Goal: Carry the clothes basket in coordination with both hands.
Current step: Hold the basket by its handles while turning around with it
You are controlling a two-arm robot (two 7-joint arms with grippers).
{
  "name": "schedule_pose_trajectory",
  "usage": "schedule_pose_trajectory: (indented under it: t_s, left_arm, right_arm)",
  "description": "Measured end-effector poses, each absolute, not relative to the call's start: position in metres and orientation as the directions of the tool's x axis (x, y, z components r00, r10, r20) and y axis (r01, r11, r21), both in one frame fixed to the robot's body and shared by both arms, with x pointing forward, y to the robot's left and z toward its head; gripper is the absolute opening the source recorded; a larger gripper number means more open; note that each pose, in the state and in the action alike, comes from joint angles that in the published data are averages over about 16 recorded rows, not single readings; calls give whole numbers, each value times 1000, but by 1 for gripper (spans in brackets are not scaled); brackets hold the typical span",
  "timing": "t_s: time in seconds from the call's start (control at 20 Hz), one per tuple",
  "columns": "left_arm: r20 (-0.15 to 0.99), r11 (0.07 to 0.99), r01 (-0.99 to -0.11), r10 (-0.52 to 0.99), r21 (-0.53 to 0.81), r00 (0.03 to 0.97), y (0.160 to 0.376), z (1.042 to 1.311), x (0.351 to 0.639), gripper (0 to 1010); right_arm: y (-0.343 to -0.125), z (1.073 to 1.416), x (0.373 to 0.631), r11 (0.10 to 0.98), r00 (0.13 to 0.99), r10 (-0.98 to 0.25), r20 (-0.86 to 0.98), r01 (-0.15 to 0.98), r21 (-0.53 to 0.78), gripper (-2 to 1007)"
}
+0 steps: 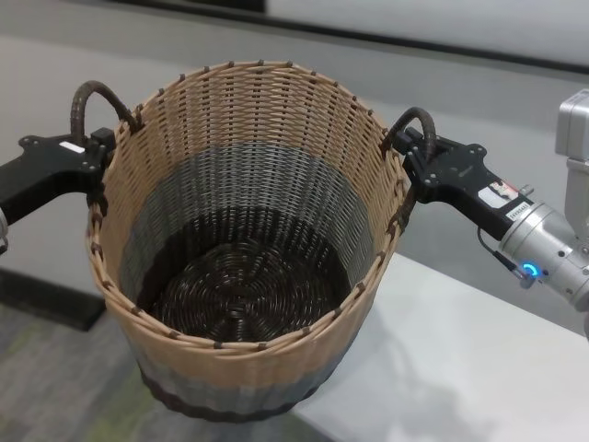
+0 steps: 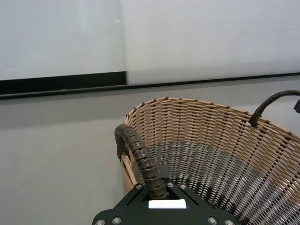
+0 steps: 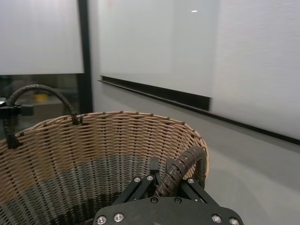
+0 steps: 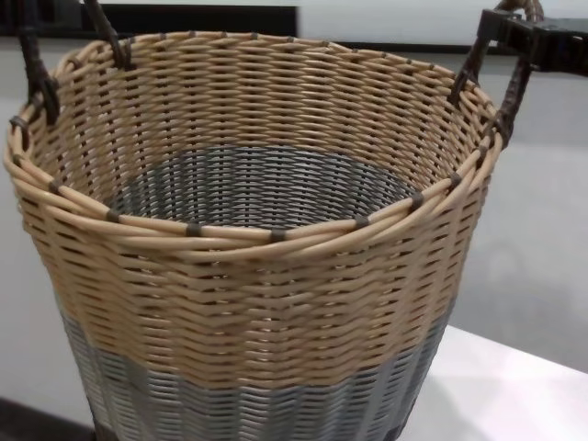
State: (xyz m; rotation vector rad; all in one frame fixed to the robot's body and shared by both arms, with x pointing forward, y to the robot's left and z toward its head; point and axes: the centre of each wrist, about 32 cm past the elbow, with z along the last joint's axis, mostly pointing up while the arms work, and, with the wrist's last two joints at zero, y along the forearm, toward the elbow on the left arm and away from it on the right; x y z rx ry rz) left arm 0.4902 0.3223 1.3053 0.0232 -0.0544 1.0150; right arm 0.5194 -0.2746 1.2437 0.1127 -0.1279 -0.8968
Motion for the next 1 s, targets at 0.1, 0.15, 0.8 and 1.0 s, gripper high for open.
schedule_pose_trajectory:
  t_s: [0.1,0.15,0.8,1.0]
  left_arm:
    - [56,527,-850,848,-6,526,322,1305,490,0]
    - [56,527,-850,848,-6,526,322,1305,490,0]
    - [55,527,-850,848,-6,526,322,1305,490,0]
    - [55,527,-850,848,-6,526,322,1305,490,0]
  right_arm:
    - [-275,1244,519,619,617,-784,64,771,151,93]
    - [-275,1244,519,619,617,-784,64,771,151,93]
    - [-275,1244,519,619,617,-784,64,771,151,93]
    - [-275,1244,519,619,617,-784,64,771,151,93]
